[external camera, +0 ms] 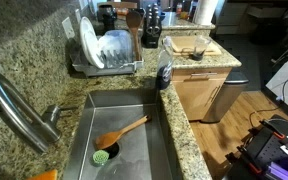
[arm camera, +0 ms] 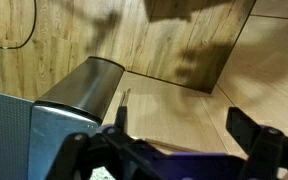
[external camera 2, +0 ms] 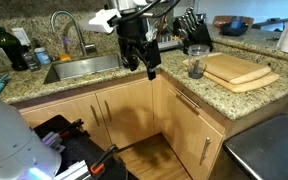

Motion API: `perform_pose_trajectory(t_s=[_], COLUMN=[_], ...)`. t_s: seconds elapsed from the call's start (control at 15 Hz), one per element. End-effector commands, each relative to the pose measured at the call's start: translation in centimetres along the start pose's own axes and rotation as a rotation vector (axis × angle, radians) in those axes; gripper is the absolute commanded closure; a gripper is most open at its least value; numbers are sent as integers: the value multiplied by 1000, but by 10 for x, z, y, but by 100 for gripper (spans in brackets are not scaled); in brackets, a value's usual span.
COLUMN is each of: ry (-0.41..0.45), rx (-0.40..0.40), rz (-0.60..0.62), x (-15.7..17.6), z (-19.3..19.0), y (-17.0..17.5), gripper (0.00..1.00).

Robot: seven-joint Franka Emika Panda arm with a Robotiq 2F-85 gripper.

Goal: Move the wooden spoon from the dish rack to the blender cup

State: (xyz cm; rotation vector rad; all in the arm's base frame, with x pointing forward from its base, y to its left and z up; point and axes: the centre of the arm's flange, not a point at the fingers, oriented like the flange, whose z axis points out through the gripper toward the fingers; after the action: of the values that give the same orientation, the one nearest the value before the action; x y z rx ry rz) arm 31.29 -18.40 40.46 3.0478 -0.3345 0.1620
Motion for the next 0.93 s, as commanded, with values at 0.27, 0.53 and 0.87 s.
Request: perform_pose_trajectory(t_s=[0.27,0.53,0.87], ry=[5,-29,53], rx=[268,502,775], rz=[23,88,93], x=[38,66,90], z=[80,122,51], y=[-2,-77,-217], gripper=[0,0,0])
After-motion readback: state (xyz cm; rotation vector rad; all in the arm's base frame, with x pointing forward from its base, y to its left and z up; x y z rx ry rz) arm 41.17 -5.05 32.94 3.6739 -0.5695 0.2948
